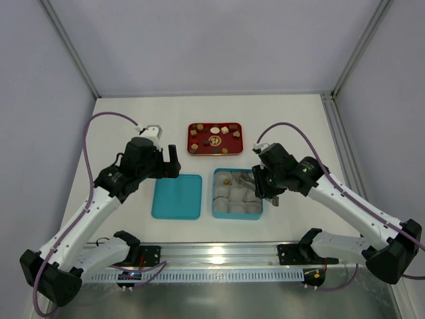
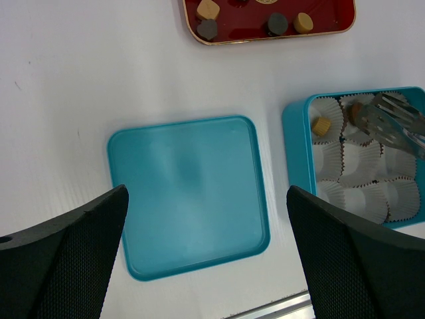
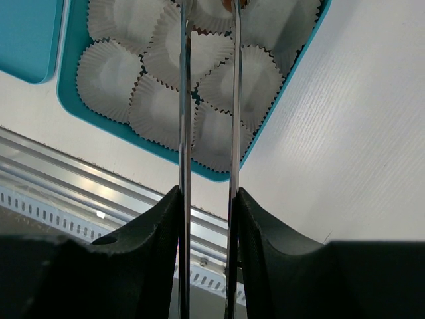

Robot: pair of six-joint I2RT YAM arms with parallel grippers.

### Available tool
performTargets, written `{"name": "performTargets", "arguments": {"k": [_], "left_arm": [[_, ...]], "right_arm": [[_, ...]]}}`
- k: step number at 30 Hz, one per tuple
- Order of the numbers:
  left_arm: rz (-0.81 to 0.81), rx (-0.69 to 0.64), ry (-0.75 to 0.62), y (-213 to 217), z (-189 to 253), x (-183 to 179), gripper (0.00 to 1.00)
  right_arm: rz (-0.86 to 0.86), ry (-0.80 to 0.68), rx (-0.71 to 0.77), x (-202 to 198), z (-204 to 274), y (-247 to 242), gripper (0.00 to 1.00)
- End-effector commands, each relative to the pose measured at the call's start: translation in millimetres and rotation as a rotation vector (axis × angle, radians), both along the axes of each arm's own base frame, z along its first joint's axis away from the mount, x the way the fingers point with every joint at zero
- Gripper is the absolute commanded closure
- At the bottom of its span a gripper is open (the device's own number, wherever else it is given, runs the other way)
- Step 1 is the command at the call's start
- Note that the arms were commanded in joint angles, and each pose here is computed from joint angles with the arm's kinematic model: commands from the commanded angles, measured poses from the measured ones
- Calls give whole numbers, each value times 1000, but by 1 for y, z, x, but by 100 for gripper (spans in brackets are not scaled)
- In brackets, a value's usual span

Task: Pack the chocolate

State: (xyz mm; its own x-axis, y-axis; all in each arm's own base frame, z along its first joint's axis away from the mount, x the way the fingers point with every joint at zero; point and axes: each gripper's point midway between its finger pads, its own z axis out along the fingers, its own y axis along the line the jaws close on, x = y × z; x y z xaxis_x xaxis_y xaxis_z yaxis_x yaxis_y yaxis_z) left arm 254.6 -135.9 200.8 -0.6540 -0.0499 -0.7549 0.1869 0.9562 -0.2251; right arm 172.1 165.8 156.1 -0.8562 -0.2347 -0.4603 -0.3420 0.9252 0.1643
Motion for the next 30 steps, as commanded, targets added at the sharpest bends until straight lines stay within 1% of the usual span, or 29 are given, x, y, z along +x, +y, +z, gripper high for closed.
{"name": "performTargets", "arguments": {"k": [1,5,8,11,13,17,18,19,21,22,23,24,25,26,27,30], "left_arm": [[-1,-9,-43,-2,17,6,0],[-3,-10,-43,-2,17,5,0],[-2,-11,-44,-2,17,5,0],[-4,-13,-44,-3,18,6,0],[-5,-12,-41,-3,17,5,0],[-3,-14,-47,-2,19,5,0],[-4,-15,-47,-2,18,4,0],[-4,-15,-47,-2,18,4,0],[-3,-18,-51,-2,20,5,0],[-4,-19,-50,-2,20,4,0],[-4,-17,-51,-2,20,4,0],[-5,-18,-52,-2,20,4,0],[-5,-18,-52,-2,20,4,0],[-3,-17,-53,-1,20,4,0],[-3,-17,-54,-1,20,4,0],[-3,-18,-56,-1,21,4,0]], "right_arm": [[-2,-62,35,5,26,3,60],[17,-87,83,5,49,9,61],[28,-134,115,13,70,15,61],[29,-187,100,33,85,22,61],[36,-212,97,53,90,36,61],[51,-226,83,94,87,57,61],[66,-243,93,102,94,63,61],[75,-226,85,115,83,73,61],[93,-253,90,133,88,83,60],[96,-226,59,143,74,88,60],[99,-218,47,149,70,92,60],[95,-231,46,159,75,95,60],[99,-221,38,163,71,97,58],[100,-193,21,170,57,101,57],[104,-199,30,175,60,105,57],[107,-185,13,186,48,113,57]]}}
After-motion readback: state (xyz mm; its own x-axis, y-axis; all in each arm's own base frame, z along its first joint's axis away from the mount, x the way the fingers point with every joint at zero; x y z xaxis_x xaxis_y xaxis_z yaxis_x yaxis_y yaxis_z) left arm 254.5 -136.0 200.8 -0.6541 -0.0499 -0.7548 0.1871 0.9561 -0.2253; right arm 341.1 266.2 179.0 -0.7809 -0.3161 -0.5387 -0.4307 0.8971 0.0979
